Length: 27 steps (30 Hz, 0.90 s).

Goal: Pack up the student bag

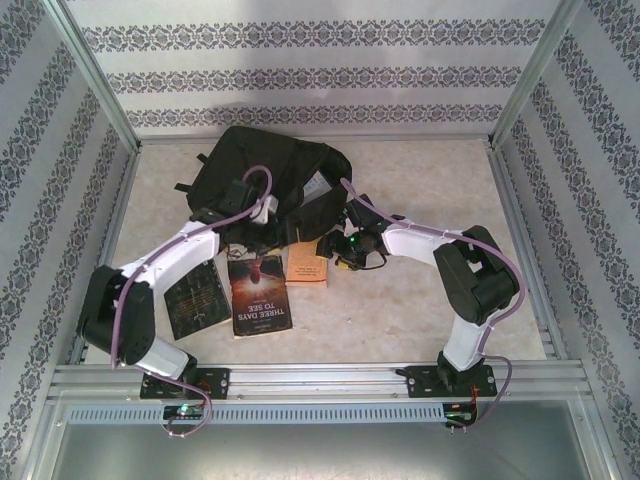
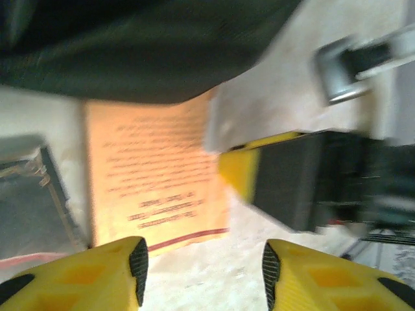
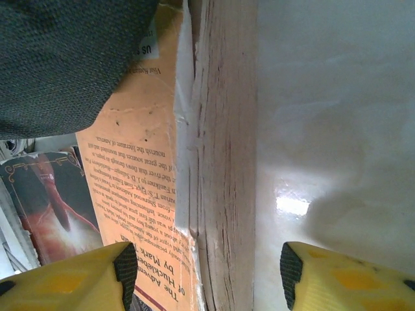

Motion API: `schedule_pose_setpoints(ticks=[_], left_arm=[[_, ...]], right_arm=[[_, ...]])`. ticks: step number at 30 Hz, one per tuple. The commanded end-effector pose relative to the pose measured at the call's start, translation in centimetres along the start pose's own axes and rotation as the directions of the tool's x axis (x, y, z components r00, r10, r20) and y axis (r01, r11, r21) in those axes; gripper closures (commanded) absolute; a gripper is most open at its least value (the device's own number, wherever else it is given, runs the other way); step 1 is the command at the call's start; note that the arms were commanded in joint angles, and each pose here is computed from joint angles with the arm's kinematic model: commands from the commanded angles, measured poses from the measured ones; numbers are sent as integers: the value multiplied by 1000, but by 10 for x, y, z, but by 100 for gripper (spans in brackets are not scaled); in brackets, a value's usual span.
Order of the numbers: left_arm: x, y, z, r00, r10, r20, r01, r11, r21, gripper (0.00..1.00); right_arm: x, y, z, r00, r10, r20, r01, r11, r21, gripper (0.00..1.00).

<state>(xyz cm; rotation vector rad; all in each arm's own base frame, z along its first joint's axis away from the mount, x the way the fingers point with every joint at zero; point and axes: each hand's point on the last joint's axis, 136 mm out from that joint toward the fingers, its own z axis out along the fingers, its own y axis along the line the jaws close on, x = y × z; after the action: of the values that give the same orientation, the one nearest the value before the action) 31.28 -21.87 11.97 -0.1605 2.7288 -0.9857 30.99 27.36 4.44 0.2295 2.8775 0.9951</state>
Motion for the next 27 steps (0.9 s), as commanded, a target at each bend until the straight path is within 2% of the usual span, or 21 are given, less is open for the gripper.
schedule_pose_setpoints(ticks=[1,4,11,19,22,27], left_arm=[[-5,5,21,999,-15,45,15,1000,3,54],[-3,18,39,999,-42,31,43,999,-22,61],[-7,38,63,996,-86,27,88,993,-74,69],[-7,61,59,999,-36,37,43,978,-205,72],[-4,66,60,999,-30,31,36,975,-218,73],[6,68,76,999,-39,-38,31,978,-206,75]], right_arm=[[3,3,5,1000,-5,-9,5,999,-34,41],[4,6,7,1000,-10,-17,9,999,-52,44],[3,11,9,999,-18,-34,15,998,-67,46],[3,17,14,998,-14,-57,9,996,-89,48],[3,18,14,998,-16,-65,10,996,-92,51],[4,28,11,997,-22,-70,14,993,-115,56]])
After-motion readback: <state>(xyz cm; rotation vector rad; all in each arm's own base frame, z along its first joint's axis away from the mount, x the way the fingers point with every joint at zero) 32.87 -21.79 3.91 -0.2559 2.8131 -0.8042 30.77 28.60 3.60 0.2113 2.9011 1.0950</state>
